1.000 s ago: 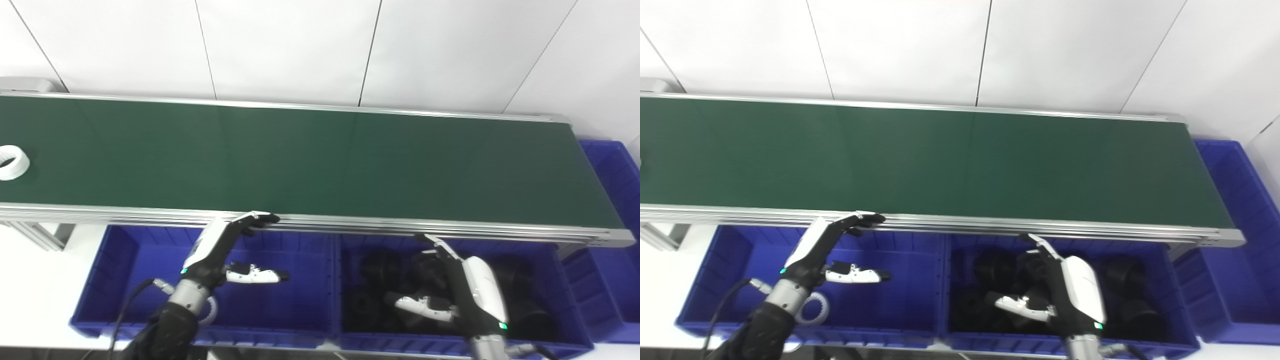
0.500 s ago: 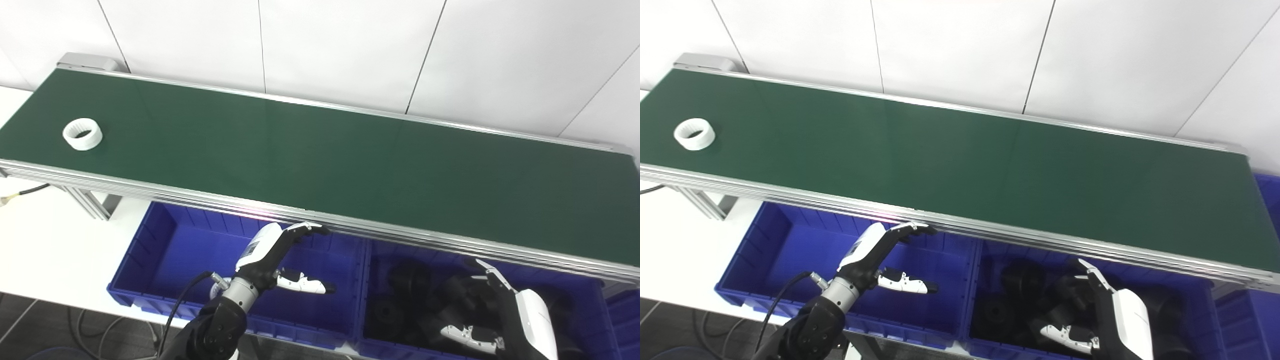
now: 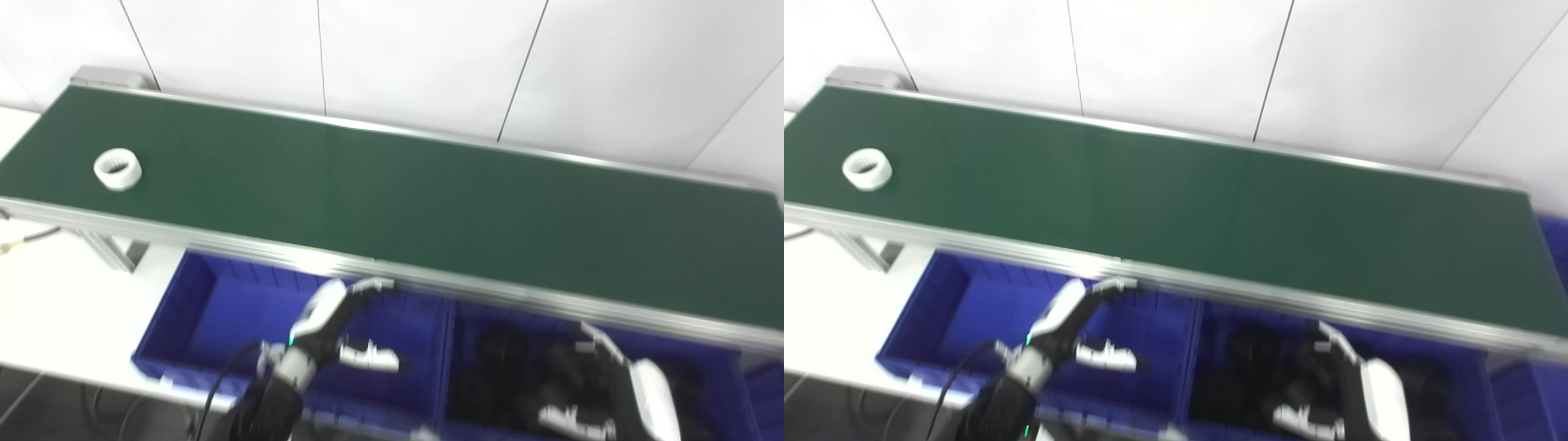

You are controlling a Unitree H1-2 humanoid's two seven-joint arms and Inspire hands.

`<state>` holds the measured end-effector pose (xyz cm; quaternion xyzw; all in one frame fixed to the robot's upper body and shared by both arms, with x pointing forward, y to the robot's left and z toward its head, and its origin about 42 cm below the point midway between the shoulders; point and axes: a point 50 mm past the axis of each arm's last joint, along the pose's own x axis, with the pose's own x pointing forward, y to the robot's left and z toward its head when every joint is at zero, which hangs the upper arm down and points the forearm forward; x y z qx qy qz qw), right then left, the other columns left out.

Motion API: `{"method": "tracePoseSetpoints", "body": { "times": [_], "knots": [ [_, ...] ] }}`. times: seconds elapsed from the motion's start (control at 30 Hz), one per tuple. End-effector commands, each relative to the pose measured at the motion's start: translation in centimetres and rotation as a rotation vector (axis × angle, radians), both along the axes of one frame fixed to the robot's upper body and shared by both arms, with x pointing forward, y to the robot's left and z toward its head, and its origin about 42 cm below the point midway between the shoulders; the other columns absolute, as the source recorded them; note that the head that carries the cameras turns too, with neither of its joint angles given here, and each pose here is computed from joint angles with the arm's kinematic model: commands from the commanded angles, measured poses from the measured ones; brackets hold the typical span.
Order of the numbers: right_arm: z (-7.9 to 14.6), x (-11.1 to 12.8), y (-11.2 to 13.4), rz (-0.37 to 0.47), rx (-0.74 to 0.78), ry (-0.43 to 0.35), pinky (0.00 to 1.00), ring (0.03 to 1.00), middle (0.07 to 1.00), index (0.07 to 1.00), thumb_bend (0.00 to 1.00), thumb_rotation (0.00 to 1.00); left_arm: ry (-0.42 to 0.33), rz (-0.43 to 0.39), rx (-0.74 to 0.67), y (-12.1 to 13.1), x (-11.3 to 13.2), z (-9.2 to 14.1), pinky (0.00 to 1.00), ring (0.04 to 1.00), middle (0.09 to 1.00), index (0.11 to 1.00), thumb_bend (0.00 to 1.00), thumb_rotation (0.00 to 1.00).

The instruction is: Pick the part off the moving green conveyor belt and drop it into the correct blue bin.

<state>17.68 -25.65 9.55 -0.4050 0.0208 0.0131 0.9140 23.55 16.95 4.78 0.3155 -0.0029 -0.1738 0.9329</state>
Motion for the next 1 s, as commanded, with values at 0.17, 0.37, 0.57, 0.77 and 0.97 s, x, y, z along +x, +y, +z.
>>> {"method": "tracePoseSetpoints", "body": {
  "times": [0.17,0.37,0.57,0.77,0.97],
  "knots": [
    [0.15,0.20,0.42,0.013,0.016,-0.061,0.57,0.603,0.629,0.788,0.80,0.10,-0.076,-0.008,-0.026,0.25,0.77,0.71,0.75,0.828,0.827,0.768,0.88,0.36],
    [-0.07,0.25,0.44,0.007,0.014,-0.049,0.57,0.609,0.633,0.788,0.80,0.13,-0.083,-0.005,-0.025,0.24,0.90,0.46,0.74,0.816,0.824,0.767,0.89,0.35],
    [-0.28,0.30,0.34,0.014,0.015,-0.062,0.56,0.605,0.631,0.791,0.80,0.10,-0.078,-0.006,-0.020,0.19,0.96,0.45,0.74,0.825,0.833,0.775,0.89,0.36],
    [-0.34,0.24,0.26,0.009,0.012,-0.056,0.56,0.607,0.633,0.791,0.80,0.11,-0.088,-0.009,-0.028,0.14,0.97,0.36,0.73,0.813,0.823,0.772,0.89,0.36],
    [-0.48,0.14,-0.27,-0.009,0.005,-0.022,0.59,0.635,0.654,0.804,0.78,0.15,-0.083,-0.010,-0.014,-0.45,1.00,0.32,0.75,0.821,0.824,0.780,0.89,0.38]
  ]
}}
